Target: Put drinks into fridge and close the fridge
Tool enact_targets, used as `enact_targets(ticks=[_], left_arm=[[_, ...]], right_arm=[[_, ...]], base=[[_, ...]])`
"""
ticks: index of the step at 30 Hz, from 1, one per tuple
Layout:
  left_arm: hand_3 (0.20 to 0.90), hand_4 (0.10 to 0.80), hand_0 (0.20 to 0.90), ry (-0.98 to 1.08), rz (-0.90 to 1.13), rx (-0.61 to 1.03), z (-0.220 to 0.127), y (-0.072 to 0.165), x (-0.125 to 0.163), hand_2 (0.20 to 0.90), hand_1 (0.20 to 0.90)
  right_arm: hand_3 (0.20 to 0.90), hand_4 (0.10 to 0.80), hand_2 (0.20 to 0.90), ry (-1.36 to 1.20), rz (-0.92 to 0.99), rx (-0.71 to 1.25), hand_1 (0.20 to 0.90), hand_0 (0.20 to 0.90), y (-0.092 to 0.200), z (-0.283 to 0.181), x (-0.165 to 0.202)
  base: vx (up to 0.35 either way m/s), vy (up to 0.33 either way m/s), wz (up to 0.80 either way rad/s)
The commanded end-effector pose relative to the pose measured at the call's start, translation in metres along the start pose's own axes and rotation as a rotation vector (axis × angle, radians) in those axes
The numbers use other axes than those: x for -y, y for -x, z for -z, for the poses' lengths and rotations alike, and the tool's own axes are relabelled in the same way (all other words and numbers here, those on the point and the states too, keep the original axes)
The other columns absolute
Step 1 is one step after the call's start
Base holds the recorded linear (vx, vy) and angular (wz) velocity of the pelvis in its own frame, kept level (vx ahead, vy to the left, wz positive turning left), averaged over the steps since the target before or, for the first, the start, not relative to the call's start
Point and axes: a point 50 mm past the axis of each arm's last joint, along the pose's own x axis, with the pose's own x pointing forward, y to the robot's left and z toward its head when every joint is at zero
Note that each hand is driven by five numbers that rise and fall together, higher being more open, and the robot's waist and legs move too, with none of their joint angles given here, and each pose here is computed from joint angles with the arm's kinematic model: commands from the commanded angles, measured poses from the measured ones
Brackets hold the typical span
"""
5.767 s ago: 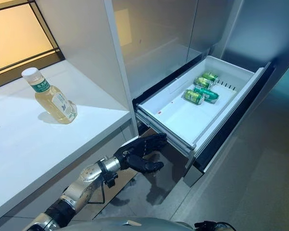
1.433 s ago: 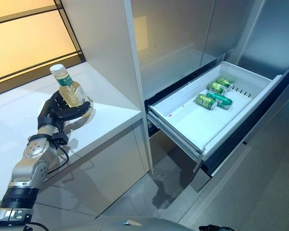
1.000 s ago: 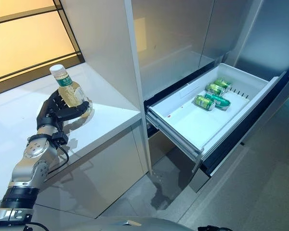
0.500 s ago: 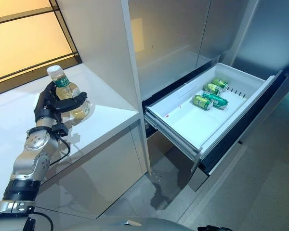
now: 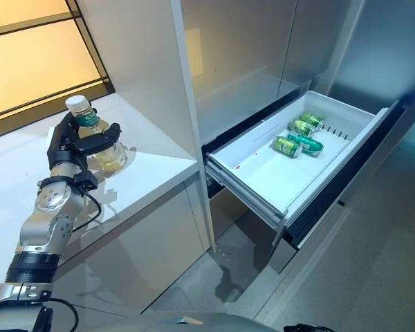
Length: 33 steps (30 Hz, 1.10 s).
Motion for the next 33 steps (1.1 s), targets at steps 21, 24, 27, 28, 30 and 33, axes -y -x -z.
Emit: enact_targets(ticks=[21,24,27,28,30,33], left_arm=[[0.2,0.1,0.3,0.055,0.054,0.41,-0.087,-0.019,0.008,0.3,0.3],[0.2,0.1,0.3,0.057,0.087,0.429,-0.092,-0.017,0.014,0.3,0.3],[0.2,0.1,0.3,0.062,0.118,0.444,-0.095,-0.015,0.02,0.3,0.3],[0.2,0.1,0.3,0.063,0.138,0.453,-0.096,-0.013,0.023,0.3,0.3],[0.2,0.1,0.3,0.07,0.169,0.479,-0.099,-0.01,0.028,0.3,0.3],[0.2,0.1,0.3,0.085,0.202,0.511,-0.104,-0.005,0.034,0.3,0.3]], right_arm=[[0.9,0.8,0.9,0.432,-0.107,0.082,0.9,0.9,0.001,-0.026,-0.015],[0.9,0.8,0.9,0.639,-0.141,0.179,0.9,0.9,0.007,-0.052,-0.024],[0.9,0.8,0.9,0.753,-0.152,0.254,0.9,0.9,0.014,-0.074,-0.033],[0.9,0.8,0.9,0.798,-0.148,0.287,0.9,0.9,0.018,-0.083,-0.036],[0.9,0.8,0.9,0.846,-0.136,0.346,0.9,0.9,0.024,-0.098,-0.04],[0.9,0.8,0.9,0.854,-0.137,0.401,0.9,0.9,0.031,-0.112,-0.043]], base=[[0.0,0.0,0.0],[0.0,0.0,0.0],[-0.007,0.001,0.02],[-0.014,0.003,0.05],[-0.018,0.004,0.07],[-0.023,0.008,0.08]])
